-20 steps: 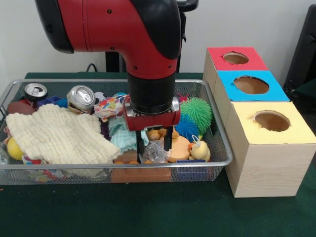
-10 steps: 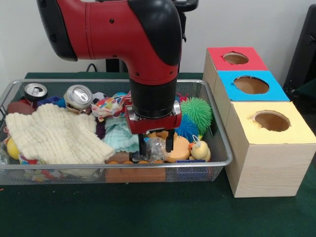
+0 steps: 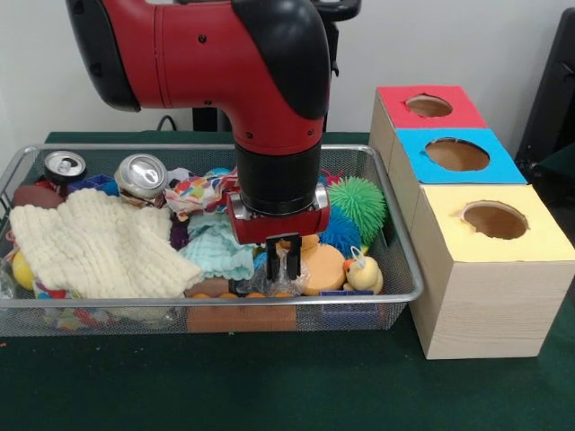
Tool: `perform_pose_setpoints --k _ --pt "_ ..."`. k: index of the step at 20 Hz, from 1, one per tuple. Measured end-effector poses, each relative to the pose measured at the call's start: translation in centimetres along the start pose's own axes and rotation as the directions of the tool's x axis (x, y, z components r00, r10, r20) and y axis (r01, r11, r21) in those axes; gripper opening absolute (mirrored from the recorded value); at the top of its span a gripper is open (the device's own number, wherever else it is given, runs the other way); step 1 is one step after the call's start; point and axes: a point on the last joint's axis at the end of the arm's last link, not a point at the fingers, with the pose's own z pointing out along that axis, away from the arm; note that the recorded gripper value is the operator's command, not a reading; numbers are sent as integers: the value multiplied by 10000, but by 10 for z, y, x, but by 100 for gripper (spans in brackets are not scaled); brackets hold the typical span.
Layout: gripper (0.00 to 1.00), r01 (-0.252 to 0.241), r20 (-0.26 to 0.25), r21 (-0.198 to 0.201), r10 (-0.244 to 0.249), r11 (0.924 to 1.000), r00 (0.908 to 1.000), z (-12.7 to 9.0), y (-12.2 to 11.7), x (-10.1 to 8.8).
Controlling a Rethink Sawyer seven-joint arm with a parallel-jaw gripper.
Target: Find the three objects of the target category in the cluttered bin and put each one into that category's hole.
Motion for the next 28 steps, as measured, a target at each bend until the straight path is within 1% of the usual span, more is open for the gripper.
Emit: perform_pose_setpoints --k 10,14,15,17,18,21,27,28 --pt "0 9 5 9 -9 10000 10000 -1 0 0" --pt "0 107 -7 59 -107 9999 9999 -9 4 3" --pt "0 226 -15 118 -226 9997 9997 -20 8 6" --pt "0 315 -12 186 -314 9993 9995 -31 12 8" --pt "0 413 -6 279 -413 9988 9991 -45 15 10" --pt "0 536 49 485 -538 9974 9985 -77 21 12" --pt "0 567 271 775 -589 9954 9979 -123 25 16" --pt "0 558 340 821 -588 9951 9977 -133 27 17"
